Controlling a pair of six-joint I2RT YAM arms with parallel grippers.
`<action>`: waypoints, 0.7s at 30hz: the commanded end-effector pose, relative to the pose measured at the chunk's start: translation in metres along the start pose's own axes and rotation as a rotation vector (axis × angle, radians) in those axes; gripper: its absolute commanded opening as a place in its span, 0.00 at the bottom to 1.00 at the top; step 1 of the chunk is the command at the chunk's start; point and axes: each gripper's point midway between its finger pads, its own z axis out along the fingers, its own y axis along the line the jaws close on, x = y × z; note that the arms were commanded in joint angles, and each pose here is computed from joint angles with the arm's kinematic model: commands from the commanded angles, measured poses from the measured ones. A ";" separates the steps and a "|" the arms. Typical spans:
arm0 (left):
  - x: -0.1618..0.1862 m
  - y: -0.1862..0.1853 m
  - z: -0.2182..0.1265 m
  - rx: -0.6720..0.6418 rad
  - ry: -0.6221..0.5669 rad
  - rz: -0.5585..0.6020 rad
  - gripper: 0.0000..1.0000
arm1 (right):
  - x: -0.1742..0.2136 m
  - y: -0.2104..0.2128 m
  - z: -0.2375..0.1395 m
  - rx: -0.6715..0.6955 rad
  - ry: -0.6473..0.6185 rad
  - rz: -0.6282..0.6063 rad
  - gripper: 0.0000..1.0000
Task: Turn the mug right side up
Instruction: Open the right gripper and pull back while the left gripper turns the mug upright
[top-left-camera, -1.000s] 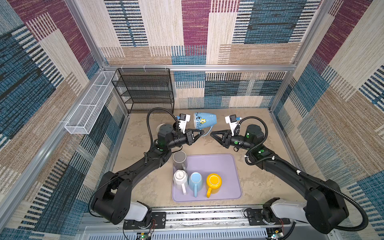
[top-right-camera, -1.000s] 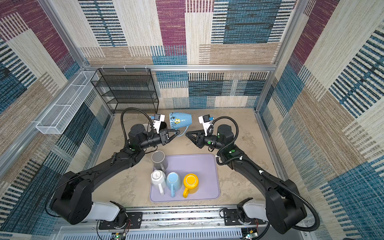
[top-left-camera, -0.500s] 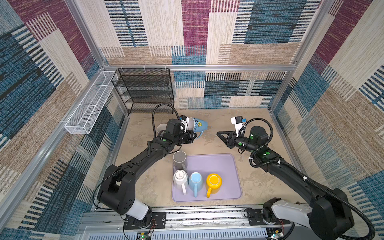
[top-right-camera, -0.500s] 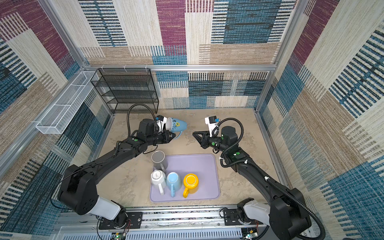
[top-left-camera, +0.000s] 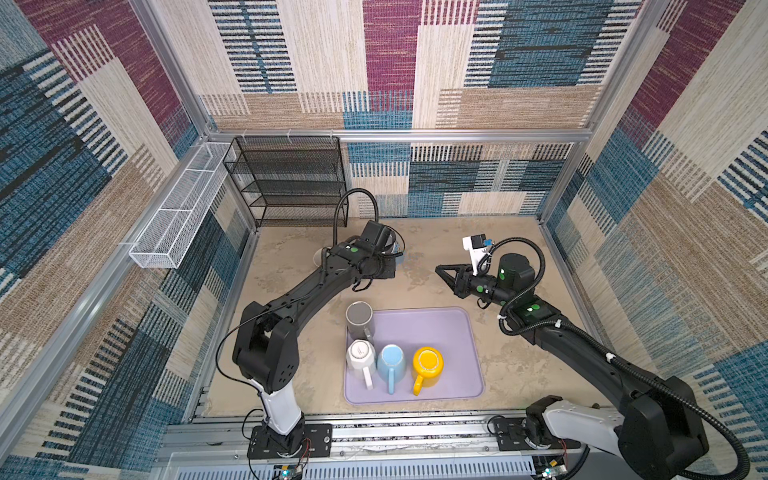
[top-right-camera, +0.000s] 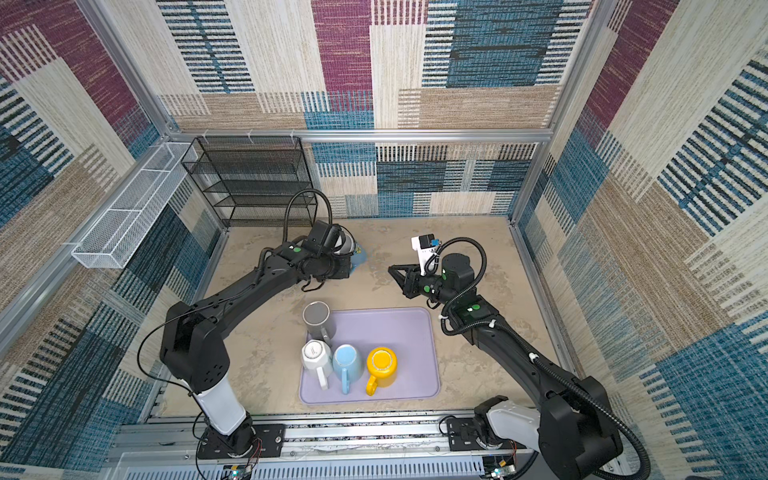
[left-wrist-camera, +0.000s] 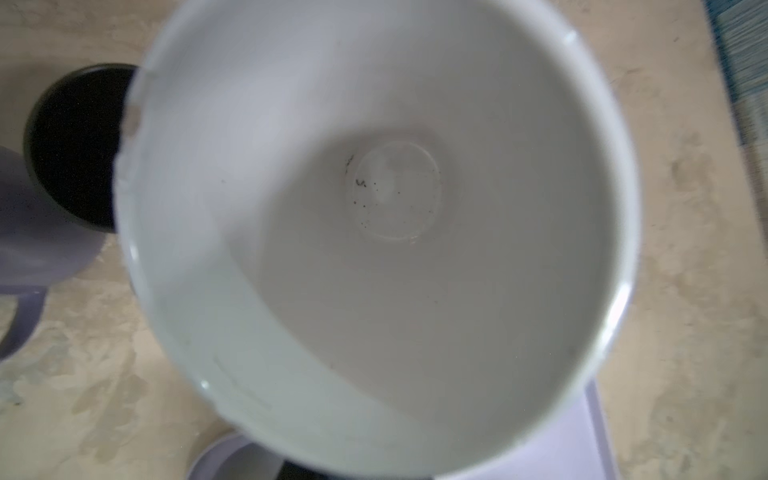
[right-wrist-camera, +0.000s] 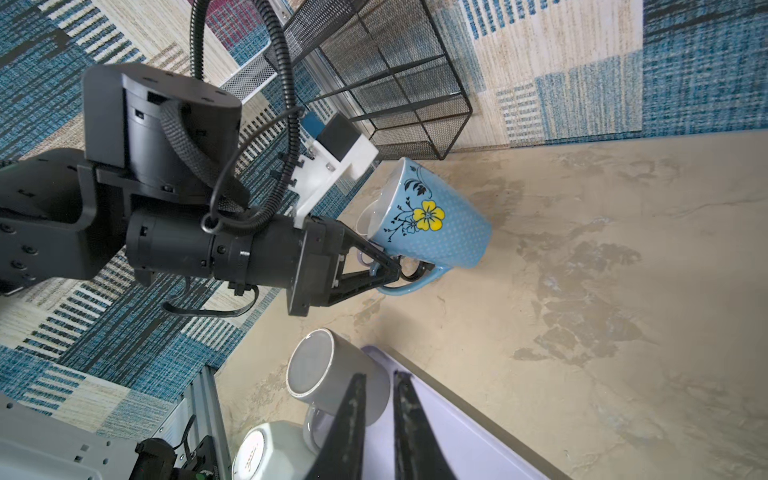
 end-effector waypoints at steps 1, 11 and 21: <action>0.001 0.015 0.000 -0.138 0.031 0.069 0.00 | -0.001 -0.001 -0.002 0.012 -0.010 -0.013 0.17; -0.003 0.021 0.023 -0.273 0.088 0.104 0.00 | 0.000 -0.002 -0.006 0.026 -0.008 -0.021 0.17; -0.002 0.023 0.050 -0.315 0.151 0.142 0.00 | 0.002 -0.003 -0.008 0.031 -0.005 -0.020 0.16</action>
